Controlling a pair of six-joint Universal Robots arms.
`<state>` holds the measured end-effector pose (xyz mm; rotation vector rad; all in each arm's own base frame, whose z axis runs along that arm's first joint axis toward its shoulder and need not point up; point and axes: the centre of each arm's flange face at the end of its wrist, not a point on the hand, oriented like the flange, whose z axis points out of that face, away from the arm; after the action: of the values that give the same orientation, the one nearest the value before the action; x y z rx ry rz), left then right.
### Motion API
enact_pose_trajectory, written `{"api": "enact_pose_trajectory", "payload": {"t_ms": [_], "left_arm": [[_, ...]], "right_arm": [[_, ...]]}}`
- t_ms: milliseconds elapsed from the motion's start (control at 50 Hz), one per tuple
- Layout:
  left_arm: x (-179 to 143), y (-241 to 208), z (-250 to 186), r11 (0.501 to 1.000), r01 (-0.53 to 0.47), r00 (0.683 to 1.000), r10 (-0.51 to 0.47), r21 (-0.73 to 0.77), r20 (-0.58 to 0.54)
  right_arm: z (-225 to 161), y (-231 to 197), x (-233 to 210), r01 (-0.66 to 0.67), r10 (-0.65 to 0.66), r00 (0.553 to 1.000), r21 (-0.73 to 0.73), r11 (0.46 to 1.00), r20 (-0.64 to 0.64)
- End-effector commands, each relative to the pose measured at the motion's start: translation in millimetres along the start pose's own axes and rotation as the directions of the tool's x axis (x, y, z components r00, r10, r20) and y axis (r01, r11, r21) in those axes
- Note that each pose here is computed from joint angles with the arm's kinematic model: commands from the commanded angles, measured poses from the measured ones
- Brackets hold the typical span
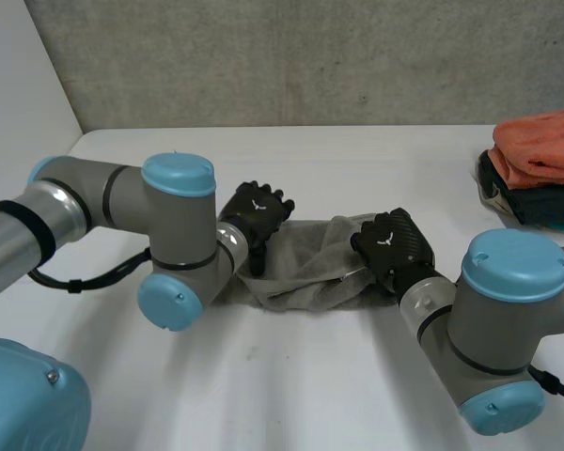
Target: Fold the laundry.
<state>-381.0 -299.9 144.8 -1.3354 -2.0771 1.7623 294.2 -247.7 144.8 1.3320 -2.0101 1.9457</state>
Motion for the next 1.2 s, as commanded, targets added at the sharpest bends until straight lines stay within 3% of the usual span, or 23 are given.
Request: {"api": "enact_pose_trajectory", "payload": {"t_ms": [20, 160, 240, 320, 420, 660, 720, 800, 820, 860, 880, 900, 960, 1000, 1060, 1100, 1200], "left_arm": [[-19.5, -22.4, -6.9, 0.999, -0.001, 0.998, -0.002, 0.051, 0.055], [-17.6, -43.9, -29.8, 0.998, 0.047, 0.998, -0.049, 0.041, 0.026], [6.4, -49.3, -49.7, 0.986, 0.167, 0.982, -0.167, -0.004, -0.088], [24.1, -46.6, -53.4, 0.977, 0.213, 0.963, -0.213, -0.02, -0.164], [38.2, -42.9, -50.7, 0.975, 0.22, 0.954, -0.221, -0.028, -0.201], [48.4, -33.4, -23.1, 0.985, 0.17, 0.969, -0.168, -0.007, -0.179], [44.3, -27.0, -13.6, 0.991, 0.132, 0.982, -0.132, -0.013, -0.136], [7.0, -15.8, 8.0, 0.995, 0.093, 0.991, -0.089, -0.036, 0.099], [-29.5, -4.3, 16.8, 0.991, 0.103, 0.953, -0.076, -0.08, 0.293], [-61.3, 6.9, 20.9, 0.985, 0.124, 0.892, -0.058, -0.12, 0.448], [-92.4, 20.9, 20.7, 0.974, 0.154, 0.824, -0.032, -0.169, 0.566], [-103.6, 26.4, 20.0, 0.968, 0.162, 0.803, -0.018, -0.189, 0.595], [-111.3, 28.7, 15.7, 0.962, 0.156, 0.833, -0.005, -0.225, 0.554], [-103.1, 23.4, 11.3, 0.963, 0.145, 0.883, -0.023, -0.225, 0.468], [-88.1, 11.3, 3.7, 0.971, 0.132, 0.93, -0.052, -0.198, 0.364], [-75.5, -1.4, -2.3, 0.98, 0.114, 0.949, -0.059, -0.161, 0.311], [-56.4, -29.5, -14.3, 0.994, 0.088, 0.955, -0.065, -0.067, 0.289]], "right_arm": [[1.0, 0.9, -5.7, -0.095, 0.095, 0.995, -0.004, 0.995, 0.008], [2.1, 0.7, -3.6, -0.119, 0.119, 0.993, -0.006, 0.993, 0.0], [3.4, 1.8, -1.5, -0.117, 0.117, 0.993, -0.007, 0.993, -0.008], [4.6, 3.2, -2.2, -0.117, 0.117, 0.993, -0.012, 0.993, -0.007], [5.0, 4.5, -3.5, -0.117, 0.117, 0.993, -0.017, 0.993, -0.006], [3.9, 4.5, -5.9, -0.111, 0.111, 0.994, -0.02, 0.994, 0.0], [3.9, 4.5, -5.9, -0.111, 0.111, 0.994, -0.021, 0.994, 0.0], [3.8, 4.4, -5.2, -0.111, 0.111, 0.994, -0.021, 0.994, -0.002], [3.8, 4.3, -5.3, -0.111, 0.111, 0.994, -0.02, 0.994, 0.0], [3.7, 3.9, -5.0, -0.111, 0.111, 0.994, -0.019, 0.994, -0.001], [3.7, 3.9, -5.0, -0.111, 0.111, 0.994, -0.019, 0.994, -0.001], [3.3, 4.0, -5.8, -0.111, 0.111, 0.994, -0.02, 0.994, 0.001], [3.3, 3.4, -6.9, -0.11, 0.11, 0.994, -0.018, 0.994, 0.005], [2.7, 2.6, -9.1, -0.109, 0.109, 0.994, -0.015, 0.994, 0.01], [2.3, 1.5, -11.0, -0.108, 0.108, 0.994, -0.012, 0.994, 0.015], [1.8, 1.0, -12.8, -0.105, 0.105, 0.994, -0.011, 0.994, 0.02], [1.4, 0.6, -12.8, -0.105, 0.105, 0.994, -0.012, 0.994, 0.019]]}}
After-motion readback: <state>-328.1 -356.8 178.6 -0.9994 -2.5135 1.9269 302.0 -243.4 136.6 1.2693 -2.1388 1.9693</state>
